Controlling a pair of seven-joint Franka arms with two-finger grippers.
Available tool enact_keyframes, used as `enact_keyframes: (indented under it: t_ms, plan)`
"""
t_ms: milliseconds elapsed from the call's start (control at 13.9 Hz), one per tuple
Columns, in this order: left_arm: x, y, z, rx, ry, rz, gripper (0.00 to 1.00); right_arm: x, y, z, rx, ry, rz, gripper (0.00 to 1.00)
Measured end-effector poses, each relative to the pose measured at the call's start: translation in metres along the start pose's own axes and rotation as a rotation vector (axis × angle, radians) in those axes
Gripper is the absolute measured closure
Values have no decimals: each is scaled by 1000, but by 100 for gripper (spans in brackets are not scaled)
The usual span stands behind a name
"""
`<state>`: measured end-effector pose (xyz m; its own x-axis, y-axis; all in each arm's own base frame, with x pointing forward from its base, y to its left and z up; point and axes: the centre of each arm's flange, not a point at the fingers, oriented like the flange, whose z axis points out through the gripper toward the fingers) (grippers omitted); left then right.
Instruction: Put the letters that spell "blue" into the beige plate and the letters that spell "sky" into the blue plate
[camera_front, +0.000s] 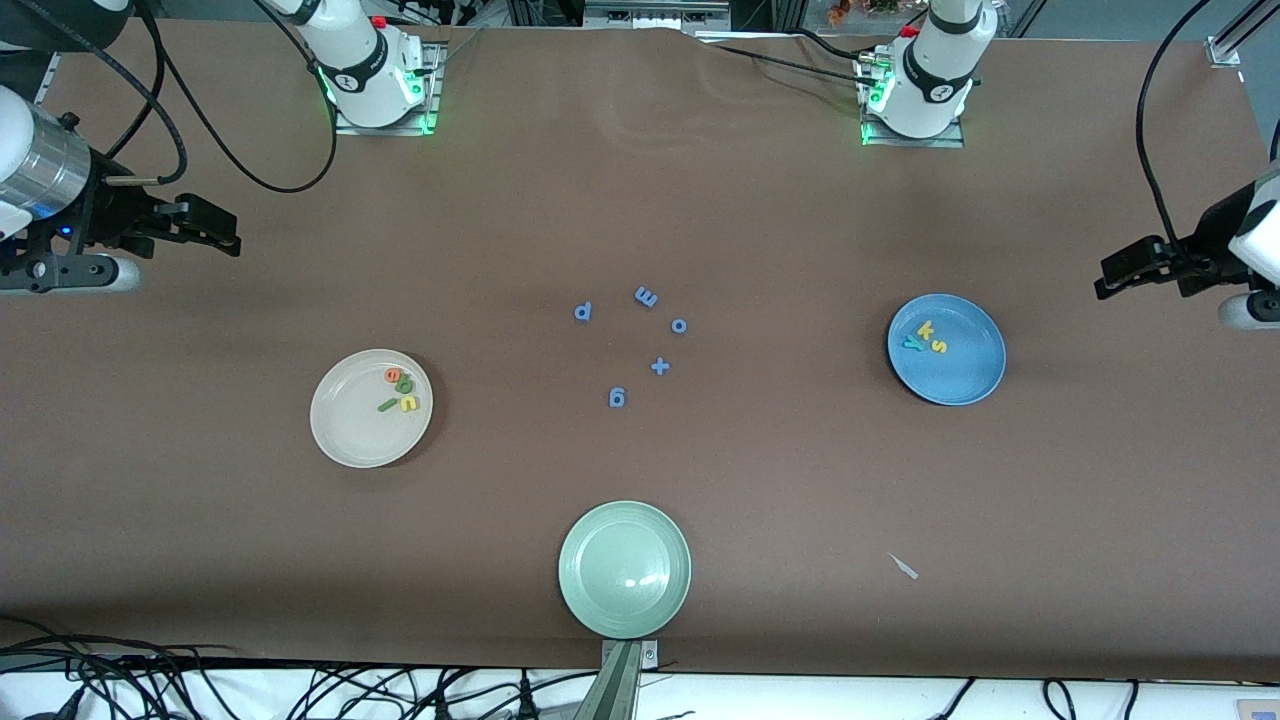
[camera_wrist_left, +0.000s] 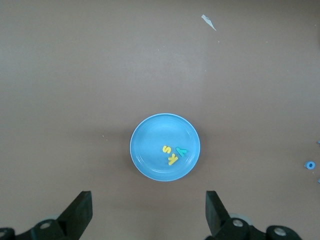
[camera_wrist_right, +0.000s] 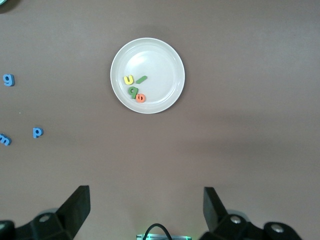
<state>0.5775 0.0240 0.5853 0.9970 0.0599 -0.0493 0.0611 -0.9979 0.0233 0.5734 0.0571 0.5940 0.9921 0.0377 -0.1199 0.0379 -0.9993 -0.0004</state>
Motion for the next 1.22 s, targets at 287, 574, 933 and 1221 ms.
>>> enact_keyframes:
  t_ms: [287,574,933,1221]
  plan:
    - [-11,2,-13,1,-2,4,0,0,0,0,0,0,0,0]
    - [-12,2,-13,1,-1,4,0,0,0,0,0,0,0,0]
    - [-12,1,-12,1,-6,2,0,0,0,0,0,0,0,0]
    - [-16,1,-19,4,8,5,0,0,0,0,0,0,0,0]
